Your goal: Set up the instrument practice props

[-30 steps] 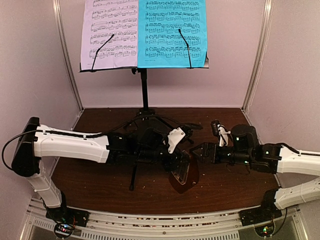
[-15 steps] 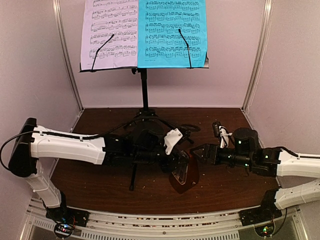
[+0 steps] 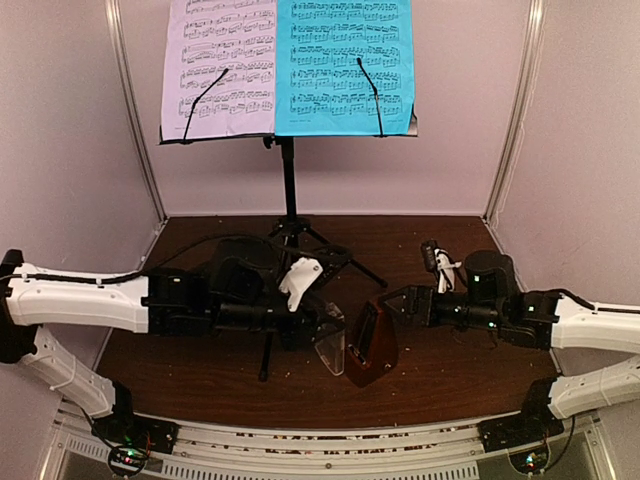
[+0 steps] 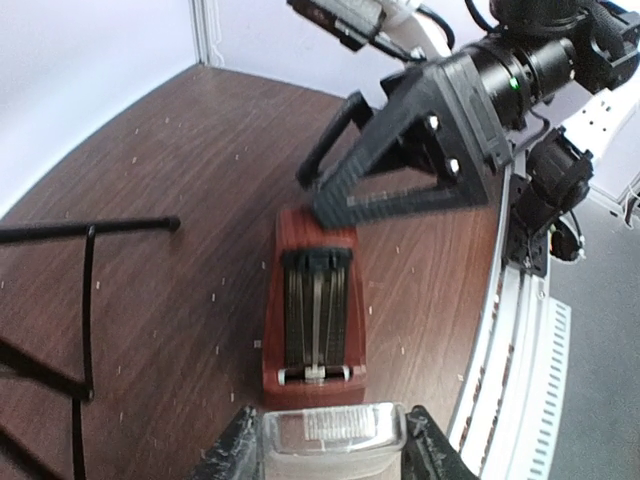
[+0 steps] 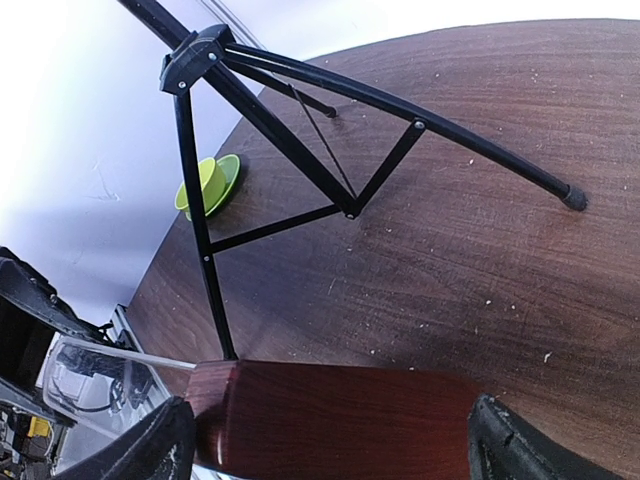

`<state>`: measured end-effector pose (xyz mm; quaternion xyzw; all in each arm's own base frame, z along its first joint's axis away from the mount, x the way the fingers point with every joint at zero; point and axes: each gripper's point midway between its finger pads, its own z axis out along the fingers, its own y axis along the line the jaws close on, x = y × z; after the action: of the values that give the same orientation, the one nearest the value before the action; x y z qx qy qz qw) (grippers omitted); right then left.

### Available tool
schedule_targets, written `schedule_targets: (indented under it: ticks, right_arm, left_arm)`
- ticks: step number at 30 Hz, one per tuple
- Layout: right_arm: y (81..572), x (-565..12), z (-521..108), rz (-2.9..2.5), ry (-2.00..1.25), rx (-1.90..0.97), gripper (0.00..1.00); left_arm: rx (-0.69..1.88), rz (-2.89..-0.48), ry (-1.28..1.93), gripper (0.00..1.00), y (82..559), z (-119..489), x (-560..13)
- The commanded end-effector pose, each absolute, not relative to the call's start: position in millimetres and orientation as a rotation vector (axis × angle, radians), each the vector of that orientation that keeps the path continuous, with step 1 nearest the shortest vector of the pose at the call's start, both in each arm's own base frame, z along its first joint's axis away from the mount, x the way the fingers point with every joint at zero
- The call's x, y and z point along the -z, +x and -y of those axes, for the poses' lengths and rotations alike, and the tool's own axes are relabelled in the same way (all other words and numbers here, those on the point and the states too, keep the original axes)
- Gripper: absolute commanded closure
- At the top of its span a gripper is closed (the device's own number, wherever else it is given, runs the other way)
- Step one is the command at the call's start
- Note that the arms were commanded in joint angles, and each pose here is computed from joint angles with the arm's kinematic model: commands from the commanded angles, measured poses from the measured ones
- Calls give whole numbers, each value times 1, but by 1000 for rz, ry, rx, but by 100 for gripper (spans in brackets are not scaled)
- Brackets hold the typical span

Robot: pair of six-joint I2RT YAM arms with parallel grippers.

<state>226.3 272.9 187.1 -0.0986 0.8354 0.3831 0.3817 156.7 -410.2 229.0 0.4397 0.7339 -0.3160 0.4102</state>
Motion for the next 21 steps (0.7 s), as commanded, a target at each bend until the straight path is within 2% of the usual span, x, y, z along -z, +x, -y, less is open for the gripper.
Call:
schedule_targets:
  ticks: [1, 11, 21]
  right_arm:
    - [216, -127, -252, -2350, -326, -774, 6]
    - [218, -131, -263, -2340, -367, -810, 5]
    - [219, -139, -268, -2322, -377, -835, 5]
  left_arm:
    - [734, -2034, 1030, 84, 152, 369, -208]
    - [637, -2355, 627, 84, 167, 258, -167]
    - [445, -2564, 374, 84, 197, 182, -131]
